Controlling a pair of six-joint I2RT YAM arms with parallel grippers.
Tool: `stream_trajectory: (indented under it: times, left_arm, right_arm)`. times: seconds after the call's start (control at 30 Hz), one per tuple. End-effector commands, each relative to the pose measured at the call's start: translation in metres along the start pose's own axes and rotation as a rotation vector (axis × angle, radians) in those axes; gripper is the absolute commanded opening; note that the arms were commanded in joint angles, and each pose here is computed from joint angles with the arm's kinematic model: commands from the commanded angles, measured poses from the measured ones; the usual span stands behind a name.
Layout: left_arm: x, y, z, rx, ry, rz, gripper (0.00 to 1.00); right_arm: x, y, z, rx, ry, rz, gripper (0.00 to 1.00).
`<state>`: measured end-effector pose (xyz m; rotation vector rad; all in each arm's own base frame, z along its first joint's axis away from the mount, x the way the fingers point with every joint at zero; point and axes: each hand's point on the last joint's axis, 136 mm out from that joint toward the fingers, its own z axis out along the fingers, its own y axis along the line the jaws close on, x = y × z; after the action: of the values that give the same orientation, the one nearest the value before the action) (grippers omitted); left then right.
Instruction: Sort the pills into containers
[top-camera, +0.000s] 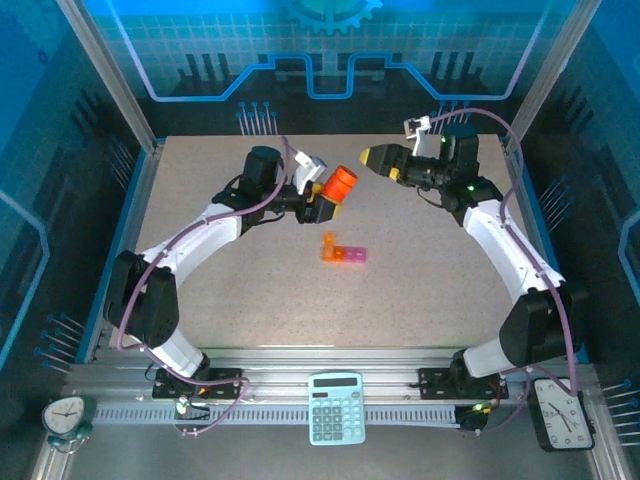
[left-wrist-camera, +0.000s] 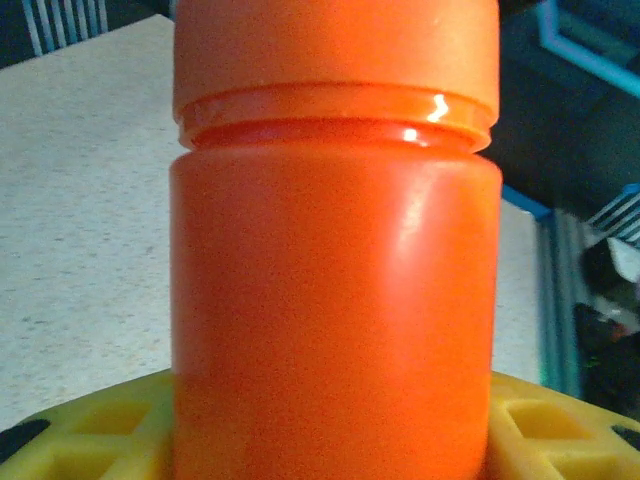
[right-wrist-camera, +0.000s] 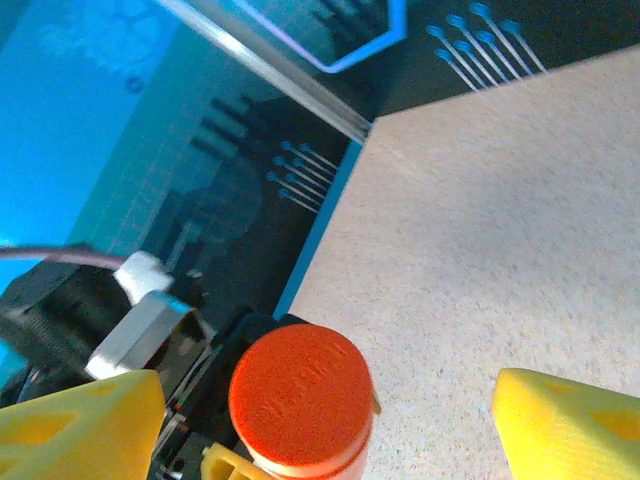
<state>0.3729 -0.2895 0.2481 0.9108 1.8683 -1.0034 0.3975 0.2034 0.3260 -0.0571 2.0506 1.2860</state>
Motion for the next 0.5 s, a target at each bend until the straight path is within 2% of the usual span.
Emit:
stream_trajectory:
  times: [0.0, 0.33, 0.47]
  left_arm:
    - [0.003, 0.006, 0.0, -0.111, 0.024, 0.108, 0.12]
    - [0.009, 0.006, 0.01, -0.142, 0.065, 0.155, 0.12]
    - [0.01, 0.005, 0.013, -0.138, 0.069, 0.158, 0.12]
  right_arm:
    - [0.015, -0.019, 0.01, 0.124, 0.008, 0.153, 0.86]
    - [0.04, -0.012, 0.037, 0.148, 0.097, 0.149, 0.87]
    - [0.046, -0.012, 0.043, 0.149, 0.114, 0.151, 0.84]
